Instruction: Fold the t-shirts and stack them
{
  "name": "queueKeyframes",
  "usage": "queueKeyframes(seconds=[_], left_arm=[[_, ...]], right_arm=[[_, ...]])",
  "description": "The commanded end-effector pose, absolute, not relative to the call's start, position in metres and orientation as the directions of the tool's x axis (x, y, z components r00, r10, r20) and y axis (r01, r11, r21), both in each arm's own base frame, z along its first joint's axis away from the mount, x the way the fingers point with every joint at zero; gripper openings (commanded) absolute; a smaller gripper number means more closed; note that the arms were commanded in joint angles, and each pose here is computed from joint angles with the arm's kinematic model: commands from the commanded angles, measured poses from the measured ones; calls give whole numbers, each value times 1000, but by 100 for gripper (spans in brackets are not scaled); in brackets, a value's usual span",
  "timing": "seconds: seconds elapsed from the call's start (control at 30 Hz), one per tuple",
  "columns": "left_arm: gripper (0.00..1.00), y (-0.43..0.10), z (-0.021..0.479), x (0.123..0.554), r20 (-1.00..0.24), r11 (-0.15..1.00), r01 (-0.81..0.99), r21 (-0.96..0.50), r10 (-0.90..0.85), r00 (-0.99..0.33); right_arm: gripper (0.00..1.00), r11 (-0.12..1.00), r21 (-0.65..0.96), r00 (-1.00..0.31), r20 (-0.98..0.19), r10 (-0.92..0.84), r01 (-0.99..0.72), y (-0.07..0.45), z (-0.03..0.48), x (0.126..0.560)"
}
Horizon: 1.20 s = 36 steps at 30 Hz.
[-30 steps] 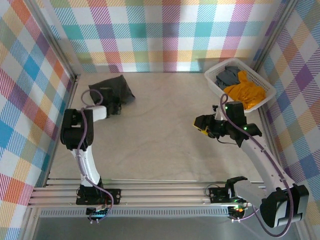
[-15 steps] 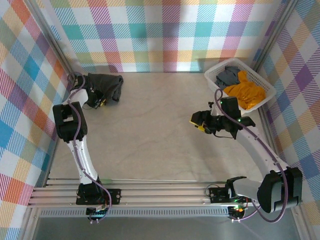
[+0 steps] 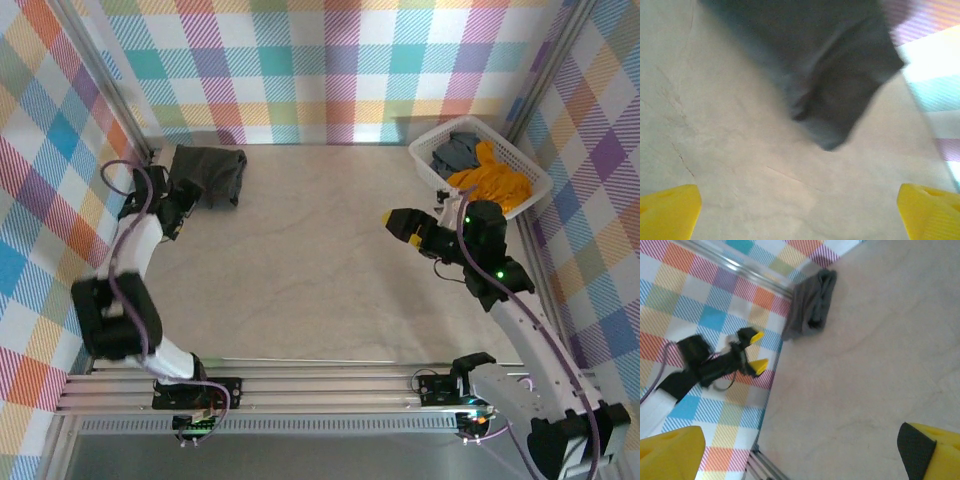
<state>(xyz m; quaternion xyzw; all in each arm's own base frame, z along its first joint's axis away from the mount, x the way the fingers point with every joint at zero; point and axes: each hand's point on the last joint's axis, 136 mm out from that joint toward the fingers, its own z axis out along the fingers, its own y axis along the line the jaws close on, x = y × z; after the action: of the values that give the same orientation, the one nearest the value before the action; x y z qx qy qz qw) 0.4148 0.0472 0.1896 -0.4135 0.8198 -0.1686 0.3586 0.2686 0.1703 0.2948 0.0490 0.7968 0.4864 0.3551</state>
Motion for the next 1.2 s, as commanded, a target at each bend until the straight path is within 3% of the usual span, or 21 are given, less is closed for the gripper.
queueKeyframes(seconds=[0.0, 0.13, 0.23, 0.4, 0.57, 0.67, 0.77, 0.9, 1.13, 1.17], left_arm=[[100, 23, 224, 364, -556, 674, -536, -508, -732, -393], [100, 36, 241, 303, -649, 678, -624, -387, -681, -338], [100, 38, 240, 280, -747, 740, -533, -412, -608, -268], [100, 42, 199, 260, -881, 850, -410, -330, -433, -189], [100, 39, 166, 261, -932, 904, -343, -255, -324, -163], [100, 42, 156, 273, -944, 903, -359, -235, -300, -139], [100, 40, 135, 293, -942, 916, -360, -177, -264, -207], [100, 33, 119, 327, -940, 939, -327, -106, -202, -275], [100, 38, 103, 376, -947, 941, -321, -109, -196, -253], [100, 32, 99, 378, -933, 949, -307, -79, -179, -312]], right_arm=[[100, 597, 766, -655, -581, 483, -239, 149, 300, 267], [100, 786, 616, -550, -672, 496, -43, 94, 279, 257], [100, 903, 425, -485, -805, 343, -66, 75, 259, 261], [100, 977, 181, -257, -955, 148, -110, 55, 227, 274], [100, 1000, 0, -258, -966, -8, -30, 34, 181, 280], [100, 1000, -7, -243, -970, -8, -4, 27, 161, 287], [100, 1000, -4, -306, -952, 0, 12, 23, 132, 299], [100, 1000, 22, -289, -957, 26, 19, 18, 129, 317], [100, 995, 102, -220, -970, 98, -8, 6, 132, 358], [100, 995, 97, -226, -970, 91, -17, 7, 129, 365]])
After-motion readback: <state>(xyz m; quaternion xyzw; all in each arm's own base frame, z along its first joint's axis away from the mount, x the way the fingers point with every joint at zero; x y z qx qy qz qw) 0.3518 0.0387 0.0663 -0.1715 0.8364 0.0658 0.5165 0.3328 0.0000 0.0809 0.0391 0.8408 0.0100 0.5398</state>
